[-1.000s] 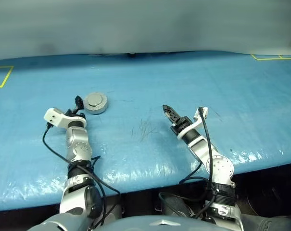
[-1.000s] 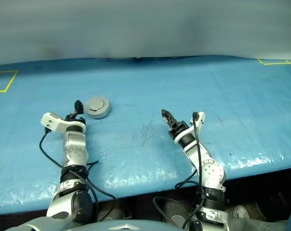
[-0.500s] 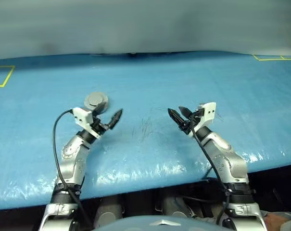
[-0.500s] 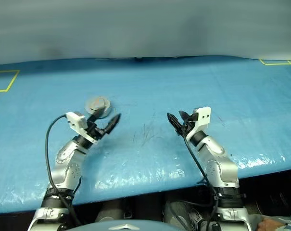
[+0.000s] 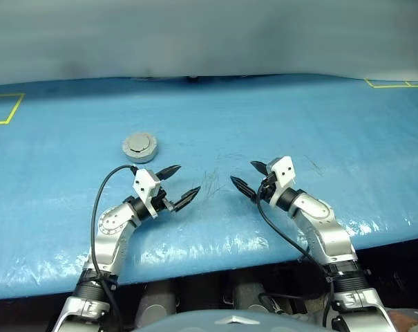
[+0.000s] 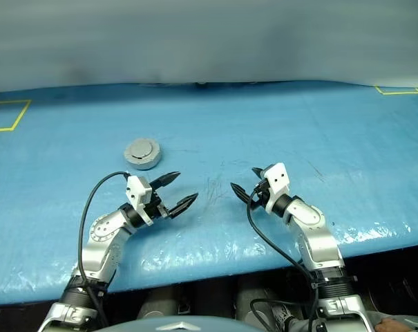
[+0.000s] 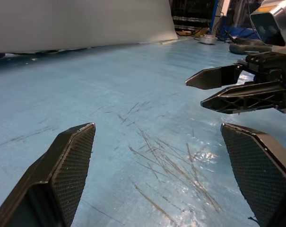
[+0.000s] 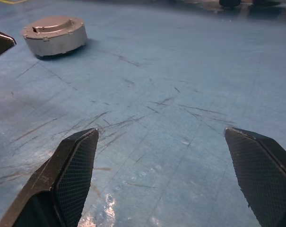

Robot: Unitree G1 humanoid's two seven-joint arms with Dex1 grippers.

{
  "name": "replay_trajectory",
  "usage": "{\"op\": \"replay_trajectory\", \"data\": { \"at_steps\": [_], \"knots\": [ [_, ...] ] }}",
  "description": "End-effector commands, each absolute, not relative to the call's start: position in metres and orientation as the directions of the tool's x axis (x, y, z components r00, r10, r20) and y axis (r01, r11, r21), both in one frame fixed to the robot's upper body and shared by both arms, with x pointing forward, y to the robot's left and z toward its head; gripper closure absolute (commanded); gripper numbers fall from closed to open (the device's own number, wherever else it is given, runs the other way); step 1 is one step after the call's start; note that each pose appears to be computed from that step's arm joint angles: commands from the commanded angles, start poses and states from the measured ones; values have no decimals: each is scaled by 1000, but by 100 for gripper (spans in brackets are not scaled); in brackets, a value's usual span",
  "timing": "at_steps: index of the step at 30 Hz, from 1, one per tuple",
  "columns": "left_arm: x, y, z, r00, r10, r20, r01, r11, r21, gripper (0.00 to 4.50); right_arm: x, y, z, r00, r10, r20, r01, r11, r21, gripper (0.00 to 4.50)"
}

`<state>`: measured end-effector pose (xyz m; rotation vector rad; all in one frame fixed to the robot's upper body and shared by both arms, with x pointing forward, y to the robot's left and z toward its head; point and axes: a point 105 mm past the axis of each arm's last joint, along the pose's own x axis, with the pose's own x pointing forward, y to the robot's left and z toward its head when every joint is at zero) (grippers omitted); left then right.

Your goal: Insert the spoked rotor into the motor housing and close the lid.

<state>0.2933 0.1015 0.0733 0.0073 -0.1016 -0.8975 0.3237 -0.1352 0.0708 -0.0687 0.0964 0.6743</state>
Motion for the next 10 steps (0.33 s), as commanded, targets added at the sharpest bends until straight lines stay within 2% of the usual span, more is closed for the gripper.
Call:
{"op": "replay_trajectory", "data": {
  "at_steps": [1,10],
  "knots": [
    [292,100,81,606,-787,117,785,616,72,0,326,-135,81,784,617,-68,-620,782,-64,2],
    [294,103,79,627,-771,116,766,636,90,0,329,-135,81,783,618,-71,-622,778,-88,2]
  ]
}}
